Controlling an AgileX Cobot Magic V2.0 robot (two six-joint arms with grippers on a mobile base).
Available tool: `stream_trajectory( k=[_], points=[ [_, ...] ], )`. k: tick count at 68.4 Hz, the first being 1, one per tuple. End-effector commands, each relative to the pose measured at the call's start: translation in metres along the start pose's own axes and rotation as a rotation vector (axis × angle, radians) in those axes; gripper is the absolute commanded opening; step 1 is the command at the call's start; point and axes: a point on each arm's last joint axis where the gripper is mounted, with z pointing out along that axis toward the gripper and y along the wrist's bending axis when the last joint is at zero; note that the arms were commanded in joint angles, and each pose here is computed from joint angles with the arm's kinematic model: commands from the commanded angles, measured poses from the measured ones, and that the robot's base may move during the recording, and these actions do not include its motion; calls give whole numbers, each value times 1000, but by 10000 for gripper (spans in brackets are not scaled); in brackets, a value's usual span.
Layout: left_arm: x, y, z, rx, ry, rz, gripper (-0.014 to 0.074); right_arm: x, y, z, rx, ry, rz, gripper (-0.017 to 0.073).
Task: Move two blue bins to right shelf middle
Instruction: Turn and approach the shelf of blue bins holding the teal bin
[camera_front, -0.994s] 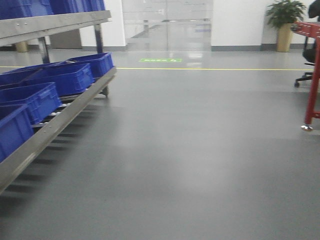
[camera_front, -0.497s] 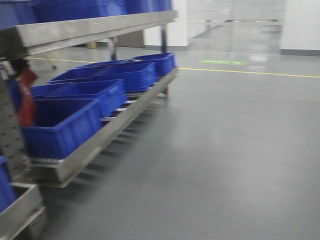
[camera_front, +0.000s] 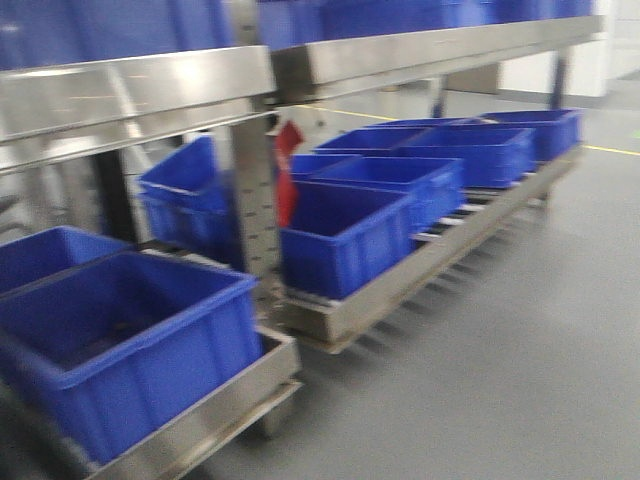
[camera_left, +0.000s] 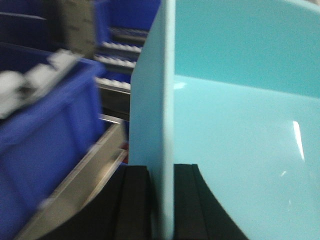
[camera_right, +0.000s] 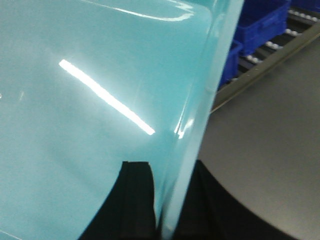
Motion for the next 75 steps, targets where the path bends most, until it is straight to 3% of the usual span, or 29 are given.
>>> stream_trajectory(
  k=[1, 75],
  points=[
    [-18, -2, -11, 19, -154, -15, -111, -3, 0, -8, -1, -24, -33, -151],
    [-19, -2, -11, 20, -171, -14, -111, -3, 0, -8, -1, -24, -33, -151]
  ],
)
